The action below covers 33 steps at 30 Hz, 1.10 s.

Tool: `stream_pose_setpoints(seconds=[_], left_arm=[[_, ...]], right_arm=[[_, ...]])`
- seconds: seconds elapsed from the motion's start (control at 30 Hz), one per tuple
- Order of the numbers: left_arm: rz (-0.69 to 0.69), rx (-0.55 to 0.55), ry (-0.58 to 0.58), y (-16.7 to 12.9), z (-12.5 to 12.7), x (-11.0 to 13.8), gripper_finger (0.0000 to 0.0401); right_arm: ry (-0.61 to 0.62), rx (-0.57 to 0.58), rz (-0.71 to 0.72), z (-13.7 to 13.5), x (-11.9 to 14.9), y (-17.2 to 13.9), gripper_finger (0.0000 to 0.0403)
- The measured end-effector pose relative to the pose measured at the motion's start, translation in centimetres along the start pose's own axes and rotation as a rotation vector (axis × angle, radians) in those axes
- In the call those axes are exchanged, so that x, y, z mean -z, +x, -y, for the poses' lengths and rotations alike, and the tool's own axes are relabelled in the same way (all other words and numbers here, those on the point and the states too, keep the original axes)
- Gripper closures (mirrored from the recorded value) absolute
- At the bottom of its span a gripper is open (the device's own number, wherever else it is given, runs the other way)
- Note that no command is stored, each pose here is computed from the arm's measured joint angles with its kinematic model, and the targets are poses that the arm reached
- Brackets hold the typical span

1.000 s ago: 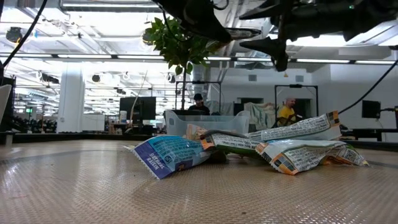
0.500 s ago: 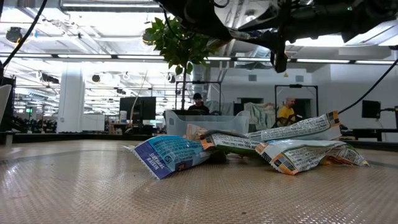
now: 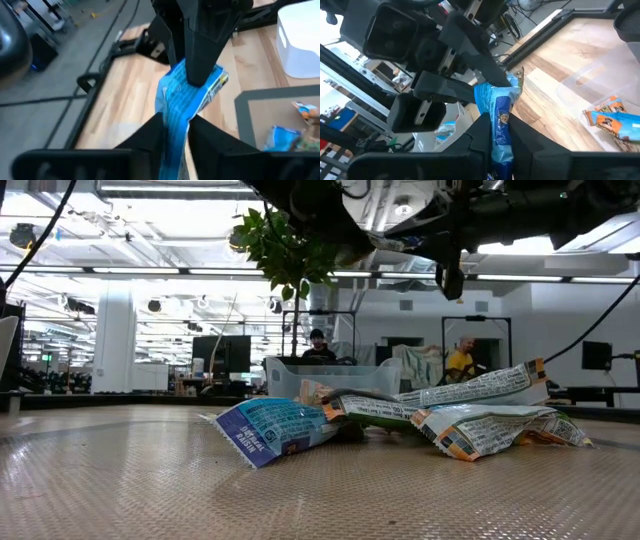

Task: Pick and place Granola Bars by type
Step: Put the violet granola bar into the white bin

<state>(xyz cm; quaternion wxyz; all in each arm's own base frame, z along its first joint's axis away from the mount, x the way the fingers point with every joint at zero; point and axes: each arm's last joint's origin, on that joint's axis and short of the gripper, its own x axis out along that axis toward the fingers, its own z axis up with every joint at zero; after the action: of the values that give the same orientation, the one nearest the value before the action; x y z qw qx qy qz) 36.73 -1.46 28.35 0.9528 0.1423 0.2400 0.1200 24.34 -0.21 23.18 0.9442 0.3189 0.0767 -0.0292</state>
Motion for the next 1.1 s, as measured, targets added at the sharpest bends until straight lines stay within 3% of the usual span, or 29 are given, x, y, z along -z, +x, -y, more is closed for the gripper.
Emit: stream_pose_setpoints(seconds=[0.3,0.47,0.83,1.1], left_arm=[[-0.177,0.109,-0.027,0.3,-0.8,2.1,0.0178],[-0.266,0.134,0.016,0.0,-0.6,2.9,0.0132],[-0.322,0.129,0.009,-0.1,-0.5,3.5,0.0130],[-0.320,0.126,-0.002,-0.1,-0.5,3.4,0.0131]], right_arm=[[-0.001,0.044,-0.072,0.5,0.7,0.0,0.0373],[0.064,-0.020,-0.222,0.6,1.5,-0.2,0.0363],[0.376,-0.385,-0.765,-0.9,3.6,-1.2,0.0374],[0.629,-0.332,-1.165,-2.3,6.4,-2.7,0.0367]])
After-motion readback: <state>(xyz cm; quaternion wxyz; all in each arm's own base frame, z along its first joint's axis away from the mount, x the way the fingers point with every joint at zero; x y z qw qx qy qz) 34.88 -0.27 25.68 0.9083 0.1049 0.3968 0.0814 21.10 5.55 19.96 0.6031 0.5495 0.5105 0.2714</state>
